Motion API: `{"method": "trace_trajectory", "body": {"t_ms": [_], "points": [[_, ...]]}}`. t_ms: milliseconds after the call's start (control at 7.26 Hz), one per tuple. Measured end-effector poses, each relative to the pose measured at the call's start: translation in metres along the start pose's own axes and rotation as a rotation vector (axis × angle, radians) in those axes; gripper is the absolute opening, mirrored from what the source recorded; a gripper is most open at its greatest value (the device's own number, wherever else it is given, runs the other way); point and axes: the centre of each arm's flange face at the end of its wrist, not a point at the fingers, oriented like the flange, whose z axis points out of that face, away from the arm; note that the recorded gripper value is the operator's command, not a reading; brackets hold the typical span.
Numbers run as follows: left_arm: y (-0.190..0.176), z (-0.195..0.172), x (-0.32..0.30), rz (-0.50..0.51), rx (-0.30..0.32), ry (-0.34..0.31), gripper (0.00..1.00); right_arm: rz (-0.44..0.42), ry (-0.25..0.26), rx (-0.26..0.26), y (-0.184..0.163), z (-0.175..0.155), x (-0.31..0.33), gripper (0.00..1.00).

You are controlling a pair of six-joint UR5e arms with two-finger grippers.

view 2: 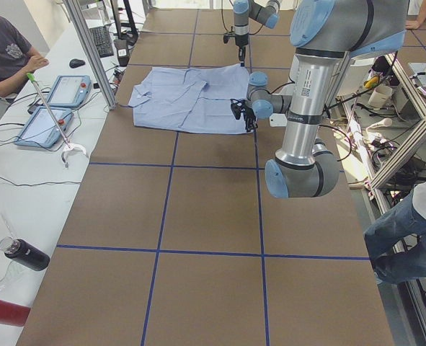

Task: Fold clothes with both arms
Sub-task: 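Grasp the bottom hem corners with both grippers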

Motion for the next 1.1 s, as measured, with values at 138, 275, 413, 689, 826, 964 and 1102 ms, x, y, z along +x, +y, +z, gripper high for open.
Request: {"method": "trace_trajectory", "body": {"t_ms": [138, 275, 413, 689, 826, 964, 1102], "points": [[0.001, -0.001, 0.001, 0.000, 0.000, -0.003, 0.10, 0.001, 0.000, 0.000, 0.000, 0.000, 0.000, 0.00], [0.001, -0.001, 0.000, 0.000, 0.000, -0.005, 0.00, 0.001, -0.001, 0.000, 0.000, 0.000, 0.000, 0.00], [0.000, -0.001, 0.000, -0.001, 0.002, -0.006, 0.00, 0.001, -0.001, 0.000, -0.001, -0.001, 0.000, 0.00], [-0.004, -0.009, 0.002, -0.008, 0.006, 0.005, 0.00, -0.001, -0.007, -0.004, 0.000, -0.003, -0.001, 0.00], [-0.006, -0.028, 0.004, -0.011, 0.008, 0.013, 0.00, -0.002, -0.016, -0.017, 0.002, -0.008, -0.002, 0.00], [-0.005, -0.052, 0.003, -0.012, 0.009, 0.010, 0.00, -0.002, -0.028, -0.037, 0.004, -0.012, -0.002, 0.00], [-0.002, -0.077, 0.001, -0.013, 0.009, 0.001, 0.00, -0.007, -0.043, -0.065, 0.008, -0.019, -0.003, 0.00]]}}
